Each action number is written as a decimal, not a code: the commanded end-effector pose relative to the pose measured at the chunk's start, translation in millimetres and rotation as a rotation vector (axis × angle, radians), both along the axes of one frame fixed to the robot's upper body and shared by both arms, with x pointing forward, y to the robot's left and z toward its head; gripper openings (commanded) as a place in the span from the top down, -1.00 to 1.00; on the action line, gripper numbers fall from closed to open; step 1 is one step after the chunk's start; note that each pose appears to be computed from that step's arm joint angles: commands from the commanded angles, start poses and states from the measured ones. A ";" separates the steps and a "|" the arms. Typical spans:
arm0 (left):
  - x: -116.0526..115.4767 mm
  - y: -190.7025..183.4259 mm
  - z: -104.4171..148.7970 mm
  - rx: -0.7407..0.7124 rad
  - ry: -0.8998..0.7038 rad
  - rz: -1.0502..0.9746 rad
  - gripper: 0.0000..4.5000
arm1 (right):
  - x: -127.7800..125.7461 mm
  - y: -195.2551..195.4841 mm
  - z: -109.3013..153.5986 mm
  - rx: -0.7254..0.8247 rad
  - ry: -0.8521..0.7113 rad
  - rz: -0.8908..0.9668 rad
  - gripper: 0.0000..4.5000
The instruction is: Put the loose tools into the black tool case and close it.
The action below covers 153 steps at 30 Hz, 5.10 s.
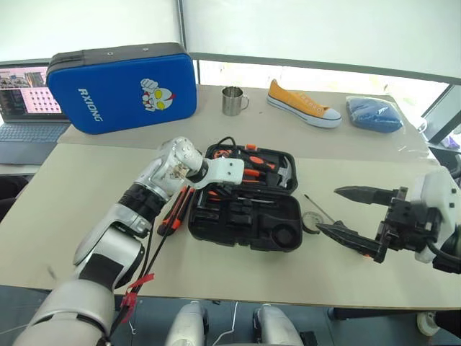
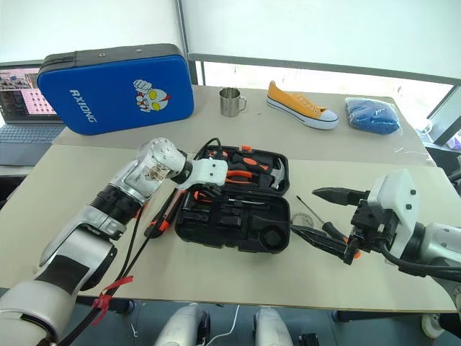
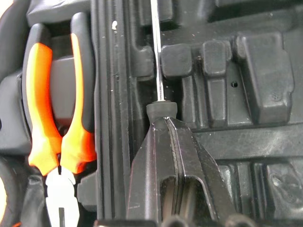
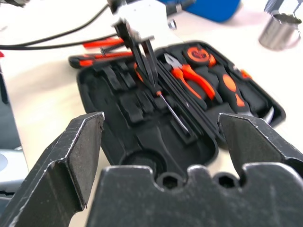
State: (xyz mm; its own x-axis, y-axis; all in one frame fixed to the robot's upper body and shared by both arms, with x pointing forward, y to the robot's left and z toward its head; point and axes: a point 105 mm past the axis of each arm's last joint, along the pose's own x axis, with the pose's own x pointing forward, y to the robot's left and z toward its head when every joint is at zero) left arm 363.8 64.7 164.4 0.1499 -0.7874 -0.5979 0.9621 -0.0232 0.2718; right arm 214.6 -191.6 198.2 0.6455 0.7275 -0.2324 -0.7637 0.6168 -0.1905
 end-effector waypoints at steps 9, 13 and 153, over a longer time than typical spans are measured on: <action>-76.7 19.2 114.1 -0.441 0.158 -0.192 -0.96 | -52.1 -95.7 -32.0 -0.038 0.174 -0.420 -1.00; -81.7 14.2 120.4 -0.460 0.144 -0.210 -0.96 | -64.1 -112.5 -37.5 -0.086 0.232 -0.447 -1.00; -113.9 104.7 76.2 -0.137 0.002 0.173 -1.00 | 119.8 88.9 -77.5 -0.284 0.136 0.356 0.09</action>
State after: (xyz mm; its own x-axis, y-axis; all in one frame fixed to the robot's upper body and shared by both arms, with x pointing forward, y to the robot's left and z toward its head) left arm 250.2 171.3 232.6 0.2822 -0.8203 -0.4975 0.9559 0.1964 0.2183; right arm 333.1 -101.8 120.2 0.3043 0.7992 -0.5183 -0.9525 0.2486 -0.1758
